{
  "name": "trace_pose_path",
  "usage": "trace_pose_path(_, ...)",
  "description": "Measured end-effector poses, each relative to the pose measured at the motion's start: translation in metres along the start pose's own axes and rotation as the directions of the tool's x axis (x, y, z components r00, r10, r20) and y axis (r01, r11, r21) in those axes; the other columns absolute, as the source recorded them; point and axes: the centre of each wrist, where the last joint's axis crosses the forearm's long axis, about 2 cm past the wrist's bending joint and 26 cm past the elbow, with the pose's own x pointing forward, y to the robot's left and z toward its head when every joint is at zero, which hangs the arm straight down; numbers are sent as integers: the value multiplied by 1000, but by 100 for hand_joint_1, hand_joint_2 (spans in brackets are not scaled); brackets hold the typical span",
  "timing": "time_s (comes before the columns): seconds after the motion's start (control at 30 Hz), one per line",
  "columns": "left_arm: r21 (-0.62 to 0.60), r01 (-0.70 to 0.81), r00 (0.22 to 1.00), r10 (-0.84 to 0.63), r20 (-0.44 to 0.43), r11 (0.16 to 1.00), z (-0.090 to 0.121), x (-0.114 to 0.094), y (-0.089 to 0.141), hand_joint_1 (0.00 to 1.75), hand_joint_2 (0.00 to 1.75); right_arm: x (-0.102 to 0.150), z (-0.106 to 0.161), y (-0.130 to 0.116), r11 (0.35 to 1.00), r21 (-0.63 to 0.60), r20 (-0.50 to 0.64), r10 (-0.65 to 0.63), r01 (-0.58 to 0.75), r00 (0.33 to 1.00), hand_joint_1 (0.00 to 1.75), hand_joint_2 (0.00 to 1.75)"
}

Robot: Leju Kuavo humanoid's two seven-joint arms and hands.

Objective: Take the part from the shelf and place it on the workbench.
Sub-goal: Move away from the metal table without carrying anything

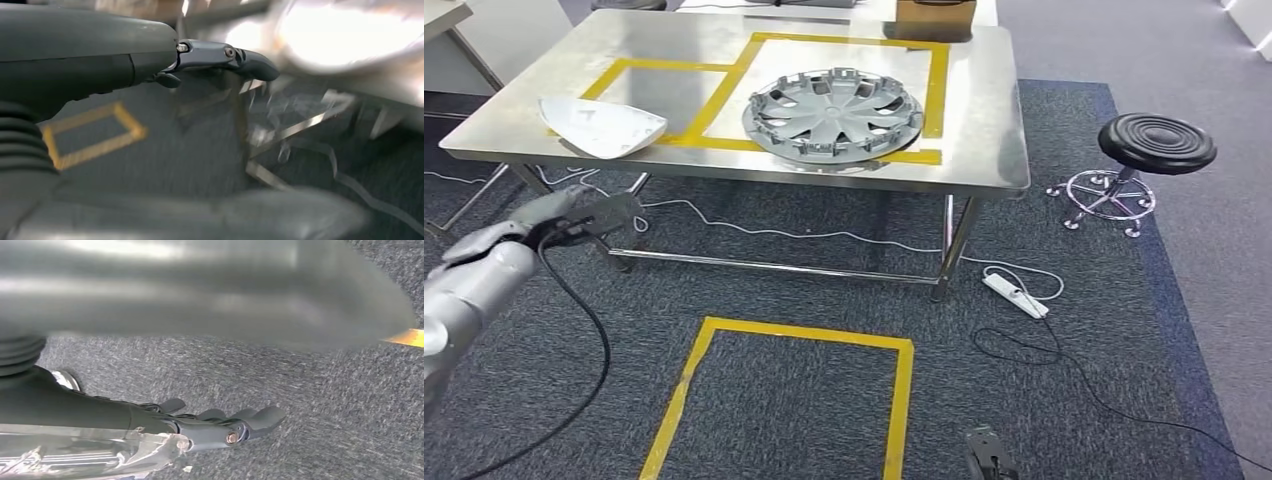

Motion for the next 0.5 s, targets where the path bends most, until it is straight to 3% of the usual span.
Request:
trace_pose_path(0.2, -130, -215, 973, 201, -113, 968, 41, -37, -119, 0, 175, -9, 2, 1, 1000, -1, -20, 12, -12, 1000, 0, 175)
trace_pose_path(0.33, -250, -357, 920, 293, -259, 900, 98, -49, -218, 0, 175, -17, 3, 2, 1000, -3, -39, 18, -18, 999, 0, 175)
trace_pose_path(0.43, -319, -411, 892, 305, -333, 854, 133, -49, -264, 0, 175, -19, 4, 2, 1000, -1, -43, 18, -18, 999, 0, 175)
trace_pose_path(0.5, -339, -440, 874, 310, -373, 832, 146, -49, -278, 0, 175, -19, 4, 2, 1000, 1, -44, 15, -15, 999, 0, 87)
